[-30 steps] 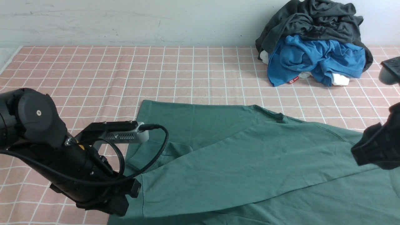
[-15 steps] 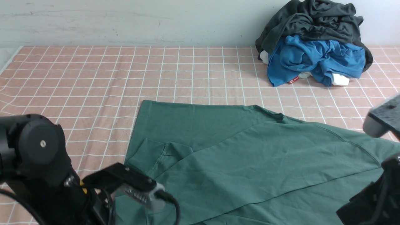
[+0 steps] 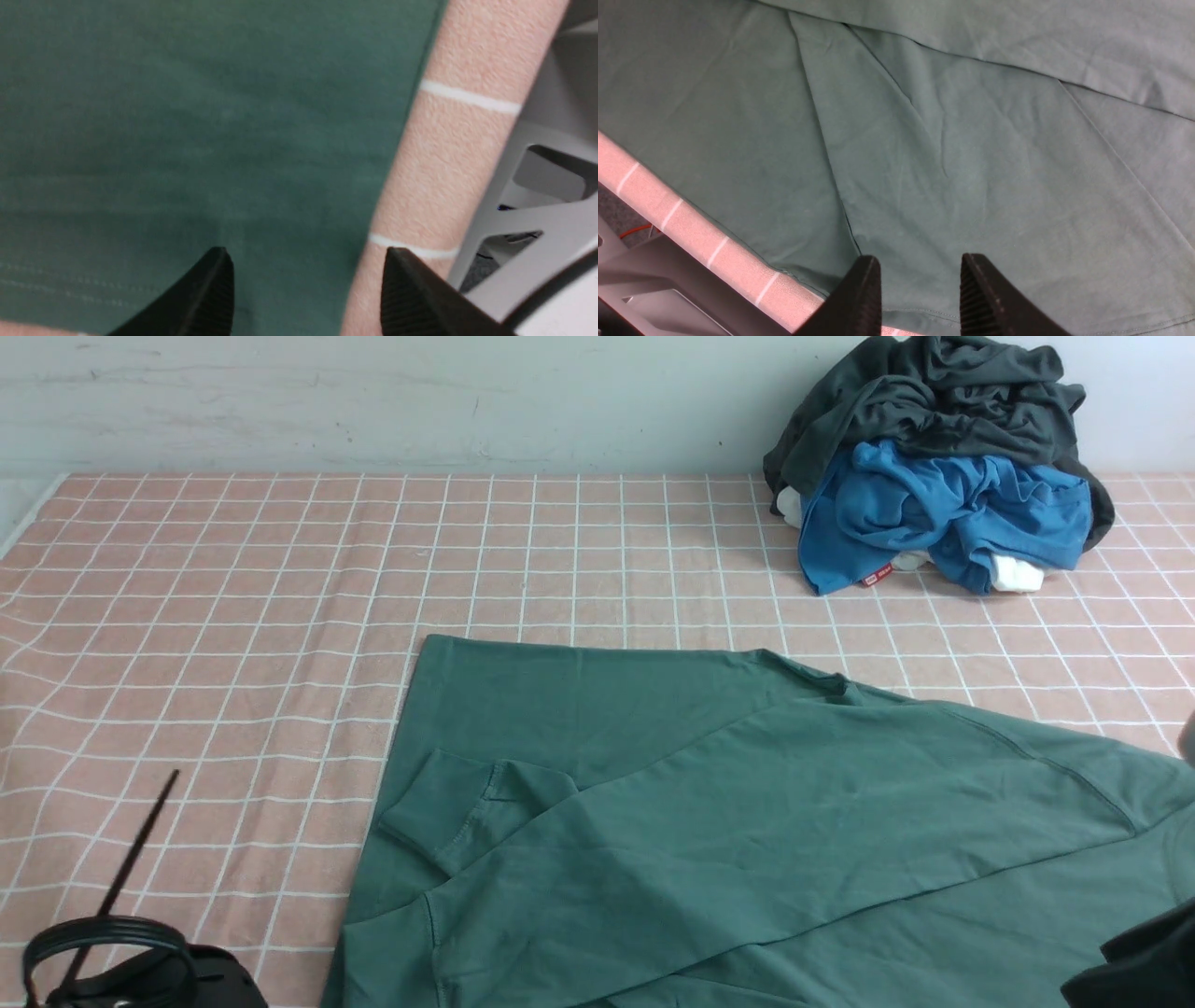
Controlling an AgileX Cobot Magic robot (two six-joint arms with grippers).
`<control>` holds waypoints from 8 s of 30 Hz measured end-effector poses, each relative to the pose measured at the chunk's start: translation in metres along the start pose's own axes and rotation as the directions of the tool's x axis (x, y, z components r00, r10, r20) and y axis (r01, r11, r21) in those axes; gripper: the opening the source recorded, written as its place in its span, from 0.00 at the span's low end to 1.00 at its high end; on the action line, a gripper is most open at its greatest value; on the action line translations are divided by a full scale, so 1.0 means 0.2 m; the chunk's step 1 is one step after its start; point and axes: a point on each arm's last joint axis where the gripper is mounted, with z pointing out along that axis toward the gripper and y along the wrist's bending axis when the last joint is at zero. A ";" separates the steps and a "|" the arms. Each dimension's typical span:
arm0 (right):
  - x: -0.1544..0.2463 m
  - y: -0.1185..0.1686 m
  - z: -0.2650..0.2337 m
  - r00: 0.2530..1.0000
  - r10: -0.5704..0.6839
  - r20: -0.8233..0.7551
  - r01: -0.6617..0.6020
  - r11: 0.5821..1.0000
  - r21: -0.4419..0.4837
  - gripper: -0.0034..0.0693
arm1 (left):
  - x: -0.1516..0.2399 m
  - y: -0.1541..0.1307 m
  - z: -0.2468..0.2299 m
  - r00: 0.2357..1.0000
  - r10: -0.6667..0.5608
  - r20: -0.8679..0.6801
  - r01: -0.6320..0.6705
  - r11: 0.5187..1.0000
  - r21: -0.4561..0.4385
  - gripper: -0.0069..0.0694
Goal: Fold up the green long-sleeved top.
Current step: Use both arms simultaneously to clamp the lower edge of the clothing fabric, then use both arms to drag the lower edge of the fabric forward and fold it over the upper edge, then use the right arm to clamp the right edge of the fabric
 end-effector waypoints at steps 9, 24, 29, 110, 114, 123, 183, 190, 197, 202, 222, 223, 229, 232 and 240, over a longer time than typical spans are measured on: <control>0.00 -0.01 0.00 1.000 -0.008 -0.003 0.008 1.000 0.013 0.36 | -0.03 0.02 0.06 0.998 0.012 -0.054 -0.012 1.000 0.009 0.61; 0.00 -0.02 0.00 1.000 -0.019 -0.004 0.019 0.999 0.038 0.36 | -0.02 0.03 0.07 0.994 0.053 -0.094 -0.054 0.998 -0.011 0.61; 0.00 -0.02 0.00 1.000 -0.024 -0.004 0.025 0.998 0.050 0.36 | -0.03 0.04 0.07 0.994 0.039 -0.098 -0.041 0.999 -0.014 0.56; 0.00 -0.06 0.00 0.986 -0.162 -0.025 0.164 0.979 0.117 0.39 | -0.01 0.08 -0.05 0.986 -0.109 -0.130 0.111 0.994 0.010 0.10; 0.00 -0.05 0.06 0.964 -0.257 -0.074 0.263 0.960 0.095 0.48 | 0.06 0.10 -0.12 0.977 -0.168 -0.130 0.171 0.985 0.013 0.10; 0.19 -0.09 0.35 0.857 -0.412 -0.309 0.429 0.903 -0.014 0.72 | 0.12 0.14 -0.16 0.964 -0.236 -0.123 0.240 0.971 0.011 0.10; -0.47 -0.70 0.44 0.898 -0.369 -0.242 0.424 0.873 0.241 0.06 | -0.04 1.11 -0.78 0.844 -0.459 0.278 0.518 0.832 -0.198 0.10; -0.65 -1.04 0.65 0.926 -0.270 -0.264 0.336 0.909 0.249 0.06 | -0.19 1.53 -0.72 0.835 -0.468 0.289 0.532 0.820 -0.212 0.10; -0.69 -1.18 0.85 0.931 -0.242 -0.274 0.309 0.922 0.233 0.06 | -0.28 1.74 -0.54 0.846 -0.463 0.264 0.523 0.818 -0.239 0.10; -0.69 -1.24 0.98 0.949 -0.199 -0.243 0.262 0.929 0.262 0.10 | -0.31 1.84 -0.39 0.848 -0.451 0.277 0.520 0.810 -0.271 0.18; -0.89 -1.02 0.90 0.980 0.143 -0.141 -0.098 0.954 0.282 0.38 | -0.26 1.88 -0.47 0.659 -0.682 0.318 0.746 0.648 -0.158 0.50; -0.92 -0.91 0.96 0.985 0.094 -0.143 -0.067 0.981 0.184 0.34 | -0.30 1.86 -0.47 0.670 -0.670 0.320 0.732 0.669 -0.132 0.43; -0.96 -0.74 1.22 0.987 0.006 -0.159 0.007 0.996 0.086 0.24 | -0.36 1.81 -0.44 0.684 -0.660 0.310 0.709 0.702 -0.071 0.13; -0.93 -0.74 1.33 0.983 0.009 -0.181 0.006 0.997 0.079 0.20 | -0.35 1.77 -0.45 0.687 -0.665 0.293 0.708 0.704 -0.059 0.09; -1.01 -0.84 1.39 0.994 0.095 0.052 -0.104 0.968 0.230 0.17 | -0.24 1.56 -0.40 0.695 -0.698 0.173 0.710 0.704 -0.010 0.09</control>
